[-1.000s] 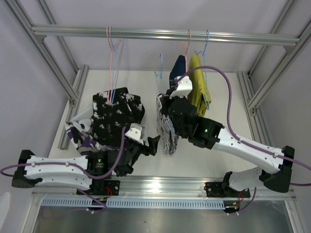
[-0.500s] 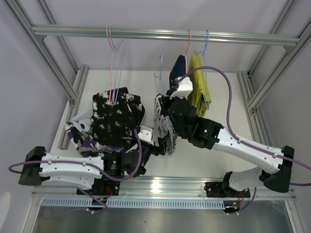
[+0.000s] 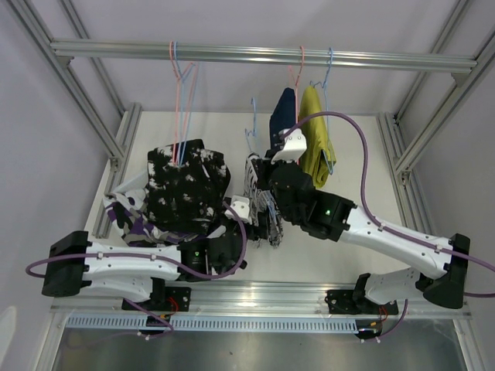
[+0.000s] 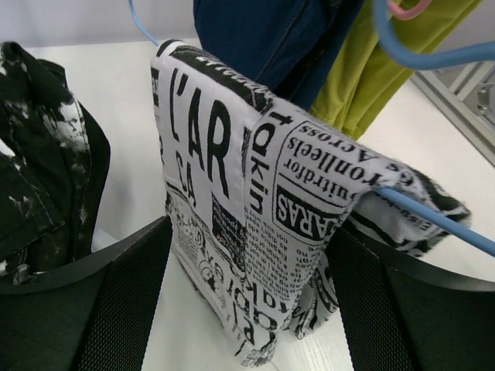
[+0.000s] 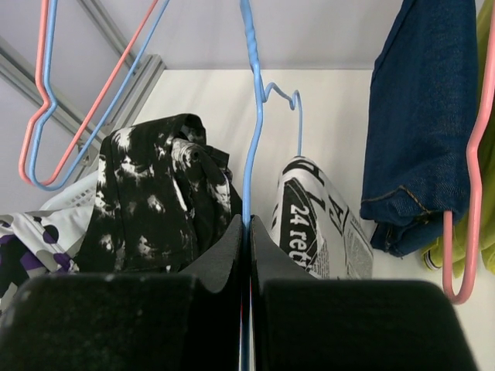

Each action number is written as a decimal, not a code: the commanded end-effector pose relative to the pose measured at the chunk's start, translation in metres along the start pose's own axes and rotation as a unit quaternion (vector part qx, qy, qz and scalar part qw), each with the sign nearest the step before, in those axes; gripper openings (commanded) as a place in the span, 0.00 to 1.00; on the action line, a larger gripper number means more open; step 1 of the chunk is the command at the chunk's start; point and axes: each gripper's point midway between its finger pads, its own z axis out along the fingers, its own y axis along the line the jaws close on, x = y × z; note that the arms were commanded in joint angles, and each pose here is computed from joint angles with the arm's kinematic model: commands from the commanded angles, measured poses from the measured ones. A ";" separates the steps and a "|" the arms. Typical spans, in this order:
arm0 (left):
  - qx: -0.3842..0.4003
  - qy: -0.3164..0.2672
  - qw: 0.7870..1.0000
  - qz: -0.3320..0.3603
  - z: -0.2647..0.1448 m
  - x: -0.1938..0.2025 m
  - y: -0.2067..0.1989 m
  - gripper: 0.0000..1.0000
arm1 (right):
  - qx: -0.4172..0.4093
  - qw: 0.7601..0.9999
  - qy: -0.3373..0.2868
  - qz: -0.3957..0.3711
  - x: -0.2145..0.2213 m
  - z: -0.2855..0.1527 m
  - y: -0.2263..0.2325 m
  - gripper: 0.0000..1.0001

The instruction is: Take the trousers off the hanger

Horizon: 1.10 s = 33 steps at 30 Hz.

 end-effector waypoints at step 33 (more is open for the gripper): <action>-0.127 0.033 0.990 -0.057 0.043 0.071 0.033 0.85 | -0.061 0.989 -0.005 0.132 0.005 -0.033 -0.005 0.00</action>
